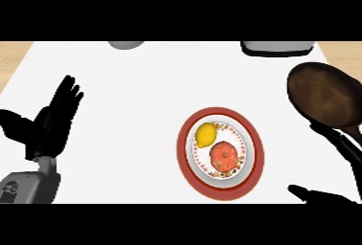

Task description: Pick the squash from the plate and place it in the pan

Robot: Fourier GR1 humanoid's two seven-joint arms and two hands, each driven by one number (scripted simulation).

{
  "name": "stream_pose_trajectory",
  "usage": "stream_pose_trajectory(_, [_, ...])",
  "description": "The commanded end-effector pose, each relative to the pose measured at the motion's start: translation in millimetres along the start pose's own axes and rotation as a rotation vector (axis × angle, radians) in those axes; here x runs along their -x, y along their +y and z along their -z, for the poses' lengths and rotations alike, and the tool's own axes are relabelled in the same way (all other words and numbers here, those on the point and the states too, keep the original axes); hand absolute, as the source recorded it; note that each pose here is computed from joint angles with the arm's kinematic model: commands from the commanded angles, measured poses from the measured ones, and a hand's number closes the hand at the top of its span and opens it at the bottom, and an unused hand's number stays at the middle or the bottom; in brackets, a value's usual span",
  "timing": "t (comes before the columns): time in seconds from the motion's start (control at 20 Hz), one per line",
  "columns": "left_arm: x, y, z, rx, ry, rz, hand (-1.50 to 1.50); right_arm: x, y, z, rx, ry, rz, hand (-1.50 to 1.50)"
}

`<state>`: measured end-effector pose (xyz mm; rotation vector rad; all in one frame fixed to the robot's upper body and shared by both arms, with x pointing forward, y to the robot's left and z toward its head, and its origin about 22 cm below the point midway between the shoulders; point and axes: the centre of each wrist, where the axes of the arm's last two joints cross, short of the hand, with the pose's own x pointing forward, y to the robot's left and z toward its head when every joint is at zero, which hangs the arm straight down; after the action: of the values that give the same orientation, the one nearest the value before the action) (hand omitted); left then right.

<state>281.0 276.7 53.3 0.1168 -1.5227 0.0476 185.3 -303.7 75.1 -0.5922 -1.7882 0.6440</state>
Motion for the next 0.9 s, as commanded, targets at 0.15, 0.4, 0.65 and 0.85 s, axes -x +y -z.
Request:
stream_pose_trajectory(0.15, [-8, -10, -5, 0.043, 0.012, 0.007, 0.0, -39, -4, 34, -0.163, 0.078, -0.257, -1.5])
stream_pose_trajectory(0.4, [-16, -3, -8, 0.033, -0.004, 0.009, 0.0, -71, 8, 45, -0.306, 0.125, -0.38, -1.5])
stream_pose_trajectory(0.65, [-6, -10, -4, 0.03, -0.008, -0.001, 0.0, -66, 39, 55, -0.582, 0.255, -0.459, -1.5])
stream_pose_trajectory(0.85, [-1, -22, -2, 0.029, 0.001, -0.009, 0.0, -84, 61, 68, -0.709, 0.278, -0.522, -1.5])
